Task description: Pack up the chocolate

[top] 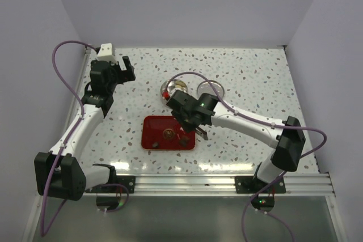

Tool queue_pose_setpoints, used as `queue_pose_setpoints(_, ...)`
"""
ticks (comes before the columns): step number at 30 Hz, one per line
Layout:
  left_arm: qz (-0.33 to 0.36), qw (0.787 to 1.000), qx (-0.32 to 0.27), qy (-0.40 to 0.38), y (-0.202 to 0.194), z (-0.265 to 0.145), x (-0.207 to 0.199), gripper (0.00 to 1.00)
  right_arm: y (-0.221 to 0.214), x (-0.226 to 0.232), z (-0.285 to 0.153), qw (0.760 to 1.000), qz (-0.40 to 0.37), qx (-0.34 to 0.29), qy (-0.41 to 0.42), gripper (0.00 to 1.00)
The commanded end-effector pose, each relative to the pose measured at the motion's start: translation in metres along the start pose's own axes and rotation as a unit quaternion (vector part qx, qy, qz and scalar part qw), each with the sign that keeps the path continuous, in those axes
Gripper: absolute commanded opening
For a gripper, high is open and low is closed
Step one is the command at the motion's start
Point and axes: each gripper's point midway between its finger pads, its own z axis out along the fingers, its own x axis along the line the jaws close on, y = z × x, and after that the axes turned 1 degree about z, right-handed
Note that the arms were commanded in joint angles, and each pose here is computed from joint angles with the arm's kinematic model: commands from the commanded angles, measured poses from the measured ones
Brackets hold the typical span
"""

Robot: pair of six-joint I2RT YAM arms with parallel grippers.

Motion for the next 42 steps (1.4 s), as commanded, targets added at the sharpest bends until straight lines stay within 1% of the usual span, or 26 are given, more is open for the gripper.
queue_pose_setpoints(1, -0.003, 0.999, -0.034, -0.006, 0.029, -0.007, -0.006, 1.0, 0.031, -0.044, -0.025, 0.997, 0.029, -0.068, -0.034, 0.37)
queue_pose_setpoints(7, -0.003, 0.999, -0.031, -0.007, 0.027, -0.005, -0.007, 1.0, 0.064, -0.076, -0.029, 0.992, 0.041, -0.104, -0.053, 0.37)
queue_pose_setpoints(16, -0.003, 1.0, -0.028, -0.003, 0.024, -0.003, -0.005, 1.0, 0.108, -0.11, -0.014, 0.988, 0.057, -0.135, -0.055, 0.36)
queue_pose_setpoints(21, 0.0, 1.0, -0.024, 0.0, 0.022, -0.001, -0.004, 1.0, 0.128, -0.105, -0.007, 0.988, 0.047, -0.144, -0.035, 0.37)
queue_pose_setpoints(27, 0.003, 1.0, -0.023, 0.006, 0.022, -0.001, -0.001, 1.0, 0.126, -0.099, 0.012, 0.992, 0.041, -0.12, -0.025, 0.38)
queue_pose_setpoints(30, 0.002, 1.0, -0.023, 0.006, 0.022, -0.001, -0.002, 1.0, 0.121, -0.096, 0.016, 0.992, 0.042, -0.114, -0.019, 0.4)
queue_pose_setpoints(36, 0.001, 1.0, -0.021, 0.004, 0.02, -0.001, -0.003, 1.0, 0.118, -0.095, 0.019, 0.992, 0.047, -0.114, -0.017, 0.45)
queue_pose_setpoints(42, 0.0, 1.0, -0.022, 0.007, 0.021, -0.002, -0.001, 1.0, 0.123, -0.095, 0.016, 0.991, 0.051, -0.123, -0.017, 0.46)
